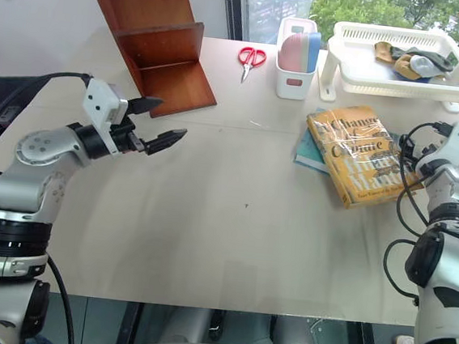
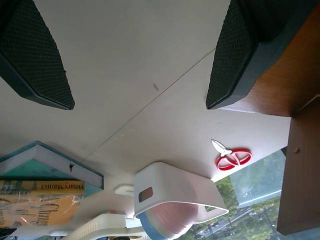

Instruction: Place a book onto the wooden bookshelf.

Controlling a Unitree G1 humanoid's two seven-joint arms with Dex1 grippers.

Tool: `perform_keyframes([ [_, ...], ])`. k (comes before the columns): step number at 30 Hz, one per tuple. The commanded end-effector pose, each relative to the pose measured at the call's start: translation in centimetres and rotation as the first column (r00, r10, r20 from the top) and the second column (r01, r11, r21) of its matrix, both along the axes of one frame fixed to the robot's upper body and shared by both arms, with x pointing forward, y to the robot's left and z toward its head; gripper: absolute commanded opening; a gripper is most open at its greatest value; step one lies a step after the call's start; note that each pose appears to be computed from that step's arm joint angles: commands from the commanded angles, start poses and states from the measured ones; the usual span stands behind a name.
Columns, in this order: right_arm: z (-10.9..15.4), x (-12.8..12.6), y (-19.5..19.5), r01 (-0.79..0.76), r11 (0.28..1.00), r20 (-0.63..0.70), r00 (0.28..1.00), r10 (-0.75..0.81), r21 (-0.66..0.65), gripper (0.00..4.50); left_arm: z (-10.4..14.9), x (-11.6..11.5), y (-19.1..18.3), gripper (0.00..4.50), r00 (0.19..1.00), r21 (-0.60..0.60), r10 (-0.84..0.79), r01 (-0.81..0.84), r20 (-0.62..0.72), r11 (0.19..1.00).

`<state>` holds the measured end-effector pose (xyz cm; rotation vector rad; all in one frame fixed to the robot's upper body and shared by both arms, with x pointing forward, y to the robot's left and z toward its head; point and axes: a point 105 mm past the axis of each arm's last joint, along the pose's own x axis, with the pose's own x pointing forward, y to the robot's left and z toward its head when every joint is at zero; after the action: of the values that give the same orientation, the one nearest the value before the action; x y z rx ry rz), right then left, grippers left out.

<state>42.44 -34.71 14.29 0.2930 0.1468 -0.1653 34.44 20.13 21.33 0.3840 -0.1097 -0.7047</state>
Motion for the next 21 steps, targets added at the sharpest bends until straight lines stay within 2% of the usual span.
perform_keyframes([
  [1,0.8,0.5,0.7,-0.034,0.999,0.018,0.999,0.033,0.018,4.48,2.6,-0.9,0.4,4.45,0.997,0.016,-0.009,0.008,0.077,1.0],
  [7,0.1,0.9,3.8,-0.226,0.974,-0.013,0.974,0.226,-0.002,4.48,3.5,-3.8,1.6,4.45,0.992,0.058,-0.115,0.118,-0.049,0.991],
  [14,0.0,1.0,4.9,-0.298,0.954,-0.013,0.954,0.298,0.002,4.48,4.2,-7.6,2.9,4.45,0.938,0.082,-0.235,0.263,-0.253,0.961],
  [21,-0.6,1.2,7.6,-0.428,0.903,-0.02,0.903,0.429,0.021,4.48,4.7,-9.1,3.0,4.45,0.902,0.052,-0.319,0.348,-0.291,0.936],
])
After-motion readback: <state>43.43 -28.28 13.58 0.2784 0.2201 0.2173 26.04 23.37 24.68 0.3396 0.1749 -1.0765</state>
